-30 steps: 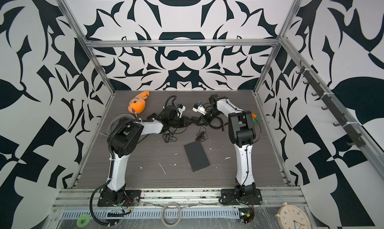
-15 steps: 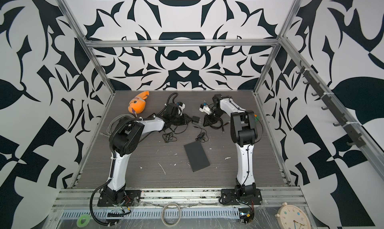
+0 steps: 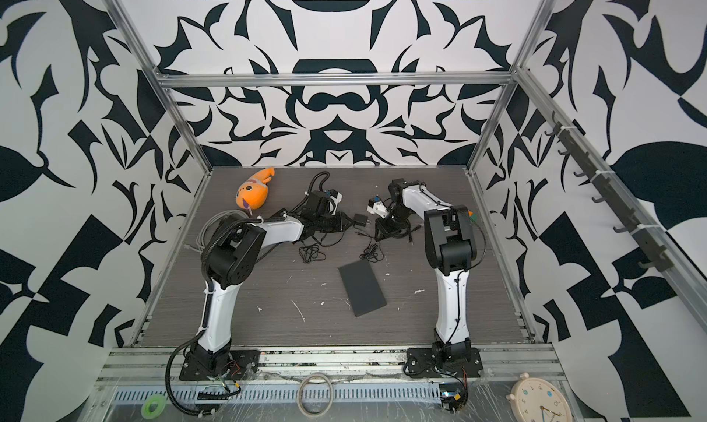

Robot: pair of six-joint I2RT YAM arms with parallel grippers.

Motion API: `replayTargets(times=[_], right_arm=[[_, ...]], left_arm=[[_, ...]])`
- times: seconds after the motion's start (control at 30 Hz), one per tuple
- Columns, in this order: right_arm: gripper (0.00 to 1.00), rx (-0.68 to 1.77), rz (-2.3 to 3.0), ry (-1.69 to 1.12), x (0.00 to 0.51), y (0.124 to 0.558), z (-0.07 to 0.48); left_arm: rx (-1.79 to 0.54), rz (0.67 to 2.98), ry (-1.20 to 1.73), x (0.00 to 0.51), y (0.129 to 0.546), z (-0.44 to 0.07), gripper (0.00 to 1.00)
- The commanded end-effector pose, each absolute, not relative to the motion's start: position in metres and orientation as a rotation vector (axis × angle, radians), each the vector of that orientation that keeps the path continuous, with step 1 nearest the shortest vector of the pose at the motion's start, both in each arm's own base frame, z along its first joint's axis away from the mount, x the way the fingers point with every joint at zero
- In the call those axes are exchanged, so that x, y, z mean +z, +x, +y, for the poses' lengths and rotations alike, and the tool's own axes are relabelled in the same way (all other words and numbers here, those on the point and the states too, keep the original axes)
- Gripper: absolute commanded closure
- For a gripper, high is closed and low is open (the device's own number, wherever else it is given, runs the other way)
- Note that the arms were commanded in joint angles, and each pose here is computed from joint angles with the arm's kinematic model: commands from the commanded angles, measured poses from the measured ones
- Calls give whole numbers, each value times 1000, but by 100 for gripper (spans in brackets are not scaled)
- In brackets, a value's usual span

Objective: Insert the plug into the switch port

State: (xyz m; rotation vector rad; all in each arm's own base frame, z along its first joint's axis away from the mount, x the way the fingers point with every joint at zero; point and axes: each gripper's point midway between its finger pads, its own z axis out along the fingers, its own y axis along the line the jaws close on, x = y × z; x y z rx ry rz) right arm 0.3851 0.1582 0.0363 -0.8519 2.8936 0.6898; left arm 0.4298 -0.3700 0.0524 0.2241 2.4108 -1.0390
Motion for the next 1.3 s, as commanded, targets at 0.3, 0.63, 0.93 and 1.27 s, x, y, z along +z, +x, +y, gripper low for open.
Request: replayTargets(times=[0.3,0.63,0.93,1.27], right_arm=[[99,650,2900,-865,42,382,159],[100,518,2838,-808,85,395,144],[100,441,2788,-745,107,406,135],[82,392,2766,-763,109,405,131]], left_arm=[[-1018,2348,294,103,425,-371,74],[-995,2321,313,139,417,-363,71],[-980,2339,316,139,411,-359,70],[-980,2381,360,127,403,-369,64]])
